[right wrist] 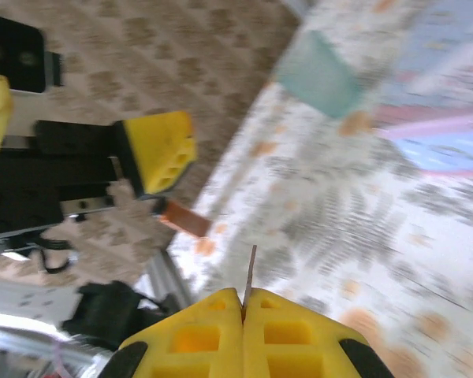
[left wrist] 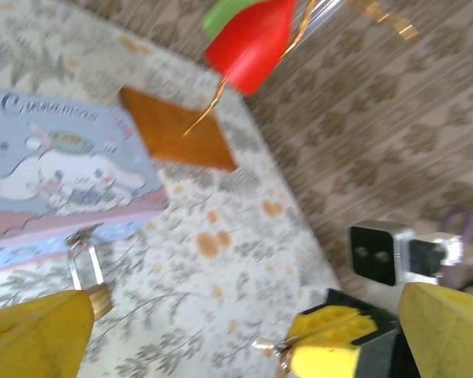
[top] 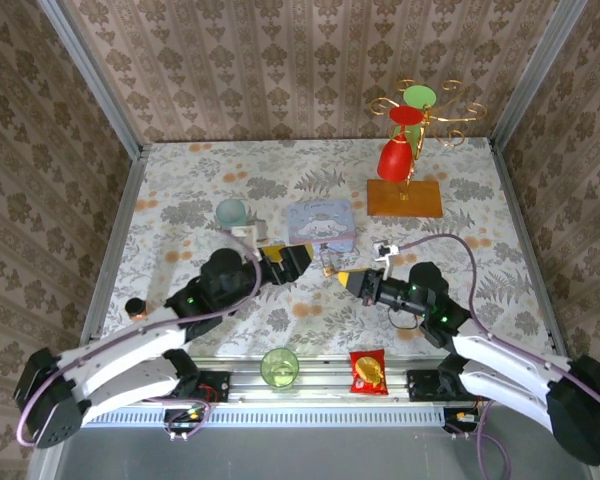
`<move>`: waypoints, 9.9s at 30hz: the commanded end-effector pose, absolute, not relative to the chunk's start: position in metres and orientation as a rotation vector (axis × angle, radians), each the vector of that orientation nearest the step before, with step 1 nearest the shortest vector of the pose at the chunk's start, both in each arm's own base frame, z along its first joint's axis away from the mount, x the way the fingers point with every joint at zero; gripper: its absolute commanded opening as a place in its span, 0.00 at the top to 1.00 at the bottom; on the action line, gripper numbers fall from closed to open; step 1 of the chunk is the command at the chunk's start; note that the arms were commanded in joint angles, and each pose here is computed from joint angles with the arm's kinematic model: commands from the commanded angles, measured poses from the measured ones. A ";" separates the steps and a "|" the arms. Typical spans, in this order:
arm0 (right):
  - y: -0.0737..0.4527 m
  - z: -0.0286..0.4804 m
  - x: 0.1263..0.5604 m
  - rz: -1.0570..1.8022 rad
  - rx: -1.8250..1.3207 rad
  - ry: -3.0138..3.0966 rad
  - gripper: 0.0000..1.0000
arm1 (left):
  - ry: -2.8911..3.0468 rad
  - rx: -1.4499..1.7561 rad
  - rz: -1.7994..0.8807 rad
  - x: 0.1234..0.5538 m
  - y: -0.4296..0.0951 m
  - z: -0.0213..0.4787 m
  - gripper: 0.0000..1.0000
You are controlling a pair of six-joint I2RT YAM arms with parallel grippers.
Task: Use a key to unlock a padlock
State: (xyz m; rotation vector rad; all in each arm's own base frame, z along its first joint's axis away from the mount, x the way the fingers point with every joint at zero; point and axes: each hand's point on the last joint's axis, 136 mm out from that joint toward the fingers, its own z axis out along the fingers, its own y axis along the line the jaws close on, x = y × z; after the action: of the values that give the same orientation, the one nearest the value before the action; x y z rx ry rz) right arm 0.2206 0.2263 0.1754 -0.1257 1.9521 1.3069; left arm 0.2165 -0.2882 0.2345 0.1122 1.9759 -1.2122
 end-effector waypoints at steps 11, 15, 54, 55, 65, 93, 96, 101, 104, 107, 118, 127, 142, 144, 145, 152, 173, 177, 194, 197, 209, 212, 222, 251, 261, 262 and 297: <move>0.156 0.100 0.225 1.050 0.188 2.119 1.00 | 2.313 0.224 -1.030 0.243 -0.344 0.103 0.21; 0.156 0.098 0.224 1.051 0.171 2.120 1.00 | 2.328 0.253 -0.932 0.254 -0.353 0.088 0.21; 0.162 0.093 0.245 1.095 0.246 2.125 1.00 | 2.322 0.050 -1.036 0.281 -0.357 0.038 0.84; 0.165 0.093 0.247 1.122 0.257 2.125 1.00 | 2.320 0.023 -1.051 0.282 -0.356 0.039 0.85; 0.186 0.104 0.271 1.354 0.388 2.041 1.00 | 2.154 -0.262 -1.319 0.290 -0.349 0.065 0.99; 0.206 0.121 0.305 1.532 0.478 1.904 1.00 | 1.800 -0.674 -1.754 0.318 -0.355 0.152 1.00; 0.207 0.128 0.309 1.534 0.476 1.882 1.00 | 1.770 -0.700 -1.811 0.320 -0.360 0.164 1.00; 0.207 0.139 0.314 1.554 0.485 1.847 1.00 | 1.727 -0.719 -1.839 0.319 -0.364 0.178 1.00; 0.204 0.136 0.316 1.540 0.508 1.847 1.00 | 1.695 -0.739 -1.854 0.319 -0.363 0.186 1.00; 0.204 0.138 0.318 1.537 0.503 1.837 1.00 | 1.678 -0.727 -1.875 0.320 -0.365 0.195 1.00; 0.203 0.159 0.325 1.550 0.479 1.775 1.00 | 1.667 -0.737 -1.918 0.320 -0.371 0.202 1.00; 0.200 0.165 0.328 1.551 0.478 1.752 1.00 | 1.663 -0.726 -1.926 0.317 -0.373 0.205 1.00; 0.197 0.165 0.330 1.533 0.483 1.745 1.00 | 1.666 -0.728 -1.949 0.316 -0.378 0.207 1.00; 0.199 0.166 0.331 1.536 0.470 1.744 1.00 | 1.660 -0.723 -1.965 0.314 -0.382 0.211 1.00; 0.199 0.168 0.333 1.538 0.470 1.742 1.00 | 1.656 -0.723 -1.977 0.313 -0.383 0.213 1.00; 0.200 0.164 0.337 1.542 0.486 1.751 1.00 | 1.655 -0.715 -2.024 0.308 -0.388 0.221 1.00; 0.204 0.123 0.349 1.630 0.479 1.918 1.00 | 1.692 -0.683 -2.067 0.296 -0.398 0.220 1.00; 0.213 0.119 0.350 1.684 0.457 1.955 1.00 | 1.689 -0.678 -2.079 0.295 -0.401 0.222 1.00; 0.211 0.100 0.347 1.745 0.391 2.047 1.00 | 1.767 -0.594 -2.070 0.285 -0.413 0.209 1.00; 0.215 0.093 0.340 1.674 0.364 2.085 1.00 | 1.847 -0.585 -2.025 0.278 -0.416 0.182 1.00; 0.225 0.042 0.292 1.185 0.129 2.366 1.00 | 2.084 -0.599 -1.830 0.253 -0.400 0.094 1.00; 0.227 0.035 0.286 1.165 0.119 2.365 1.00 | 2.107 -0.571 -1.803 0.247 -0.399 0.087 0.97; 0.231 0.033 0.277 1.003 0.052 2.322 1.00 | 2.172 -0.553 -1.728 0.240 -0.394 0.060 0.85; 0.232 0.050 0.273 1.196 0.162 2.290 1.00 | 2.173 -0.420 -1.631 0.247 -0.381 0.053 0.52; 0.229 0.053 0.273 1.272 0.193 2.279 1.00 | 2.201 -0.361 -1.538 0.255 -0.376 0.031 0.45; 0.228 0.053 0.274 1.277 0.198 2.279 1.00 | 2.205 -0.365 -1.523 0.256 -0.374 0.027 0.45; 0.205 0.056 0.277 0.462 -0.315 2.409 0.64 | 2.200 -0.392 -1.474 0.267 -0.362 0.020 0.83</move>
State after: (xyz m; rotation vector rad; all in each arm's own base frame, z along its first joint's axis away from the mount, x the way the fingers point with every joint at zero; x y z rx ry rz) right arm 0.2797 0.2087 0.0706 -0.2104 2.3607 0.6075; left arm 0.2651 -0.3758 0.0445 -0.3491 2.1229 -1.5747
